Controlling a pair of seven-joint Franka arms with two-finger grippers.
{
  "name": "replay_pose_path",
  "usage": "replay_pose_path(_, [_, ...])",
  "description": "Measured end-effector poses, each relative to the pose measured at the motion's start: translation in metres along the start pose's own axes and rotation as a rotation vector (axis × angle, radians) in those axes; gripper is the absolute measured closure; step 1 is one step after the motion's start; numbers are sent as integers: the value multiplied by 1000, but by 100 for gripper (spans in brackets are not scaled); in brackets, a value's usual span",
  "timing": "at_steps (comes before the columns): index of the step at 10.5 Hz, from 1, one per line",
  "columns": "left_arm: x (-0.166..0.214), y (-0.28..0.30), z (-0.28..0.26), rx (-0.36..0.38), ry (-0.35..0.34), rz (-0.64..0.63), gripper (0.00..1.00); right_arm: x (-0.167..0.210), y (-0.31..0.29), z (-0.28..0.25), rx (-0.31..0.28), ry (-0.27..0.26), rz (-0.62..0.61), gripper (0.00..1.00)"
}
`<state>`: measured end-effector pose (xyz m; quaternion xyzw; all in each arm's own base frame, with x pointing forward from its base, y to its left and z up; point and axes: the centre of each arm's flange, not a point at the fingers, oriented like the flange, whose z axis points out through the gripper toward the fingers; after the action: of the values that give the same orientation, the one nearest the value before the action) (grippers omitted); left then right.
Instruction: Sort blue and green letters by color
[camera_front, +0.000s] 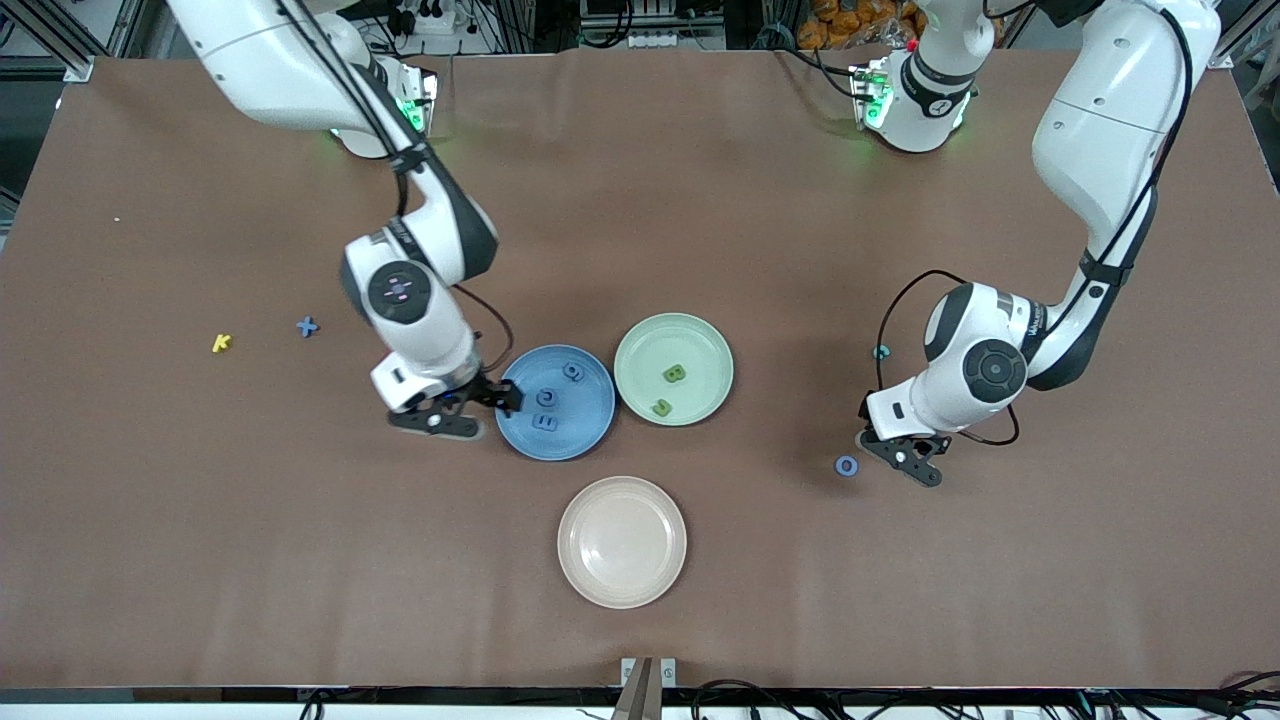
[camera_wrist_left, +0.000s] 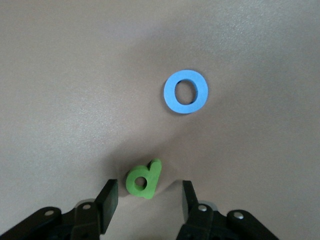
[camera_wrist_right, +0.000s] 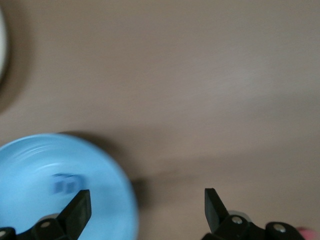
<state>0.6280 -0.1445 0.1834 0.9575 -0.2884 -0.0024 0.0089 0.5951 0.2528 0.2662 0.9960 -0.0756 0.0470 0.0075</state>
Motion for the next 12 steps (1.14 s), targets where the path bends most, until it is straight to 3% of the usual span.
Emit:
replay_pose_path(2, [0,-1,2,-1,1,-2,43,22,75,-3,-23,-21,-81,0])
replay_pose_path(5, [3,-2,1,0,7,-3,45,18,168,7,-42,-80,-247,0])
replay_pose_path(8, [5,-3,4,-3,8,-4,51,-22,236,18,-38,-100,-384,0])
replay_pose_path(9, [6,-3,4,-2,11,-4,60,-38,254,20,-36,-106,-422,0])
replay_pose_path(10, [6,-4,4,-1,11,-4,60,-54,268,20,-36,-116,-459,0])
replay_pose_path(12, [8,-4,1,1,16,-5,73,-79,289,24,-30,-133,-544,0])
